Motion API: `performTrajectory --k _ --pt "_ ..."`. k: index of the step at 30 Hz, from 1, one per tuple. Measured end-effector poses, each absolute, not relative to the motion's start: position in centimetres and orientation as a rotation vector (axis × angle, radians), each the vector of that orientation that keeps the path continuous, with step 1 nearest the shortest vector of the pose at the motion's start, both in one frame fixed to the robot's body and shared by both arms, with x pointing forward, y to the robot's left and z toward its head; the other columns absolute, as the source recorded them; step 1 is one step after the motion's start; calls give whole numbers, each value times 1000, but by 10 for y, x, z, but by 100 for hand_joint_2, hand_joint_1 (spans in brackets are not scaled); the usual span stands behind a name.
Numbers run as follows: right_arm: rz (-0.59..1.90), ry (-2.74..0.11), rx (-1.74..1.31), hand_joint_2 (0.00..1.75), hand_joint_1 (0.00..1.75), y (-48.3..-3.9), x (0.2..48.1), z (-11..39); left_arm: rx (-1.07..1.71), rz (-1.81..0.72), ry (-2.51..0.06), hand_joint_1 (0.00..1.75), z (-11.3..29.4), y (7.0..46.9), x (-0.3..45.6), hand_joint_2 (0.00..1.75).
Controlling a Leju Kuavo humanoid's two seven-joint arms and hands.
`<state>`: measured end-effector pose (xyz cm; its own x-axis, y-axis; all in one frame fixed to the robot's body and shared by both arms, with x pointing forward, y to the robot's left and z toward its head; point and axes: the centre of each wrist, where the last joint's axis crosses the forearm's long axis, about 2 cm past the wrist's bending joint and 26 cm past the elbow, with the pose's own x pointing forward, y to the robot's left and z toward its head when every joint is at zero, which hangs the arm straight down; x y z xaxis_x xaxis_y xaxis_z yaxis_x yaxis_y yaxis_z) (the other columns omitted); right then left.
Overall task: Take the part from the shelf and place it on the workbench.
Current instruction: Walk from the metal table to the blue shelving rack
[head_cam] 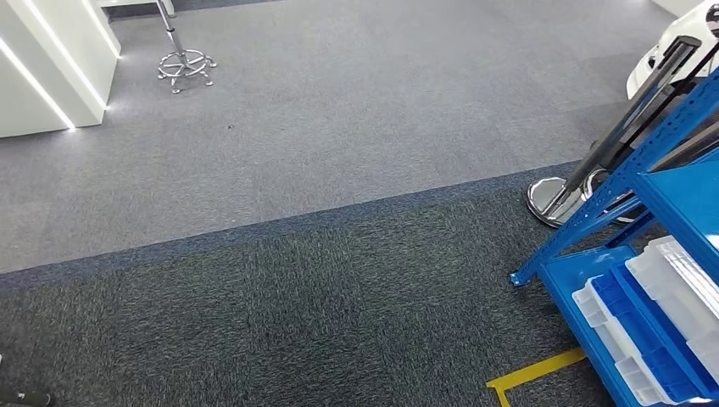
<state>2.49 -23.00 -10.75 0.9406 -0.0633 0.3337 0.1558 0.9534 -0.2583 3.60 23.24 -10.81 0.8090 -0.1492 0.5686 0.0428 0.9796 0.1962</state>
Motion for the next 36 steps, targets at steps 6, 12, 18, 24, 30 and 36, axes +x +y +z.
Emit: performTrajectory --k 6,12,18,24,30,36 --pt "-113 -323 -286 0 0 -230 24 -108 177 -102 -616 0 -108 232 34 0" --pt "-111 -323 -286 0 0 -230 24 -108 176 -96 -616 0 -108 231 37 0" --pt "-111 -326 -286 0 0 -230 26 -107 176 -94 -612 0 -108 231 35 0" --pt "-111 -326 -285 0 0 -230 26 -107 176 -93 -609 0 -108 231 34 0" --pt "-110 -322 -285 0 0 -230 24 -108 175 -92 -612 0 -108 230 36 0" --pt "-110 -324 -283 0 0 -230 25 -108 174 -91 -610 0 -108 230 35 0"
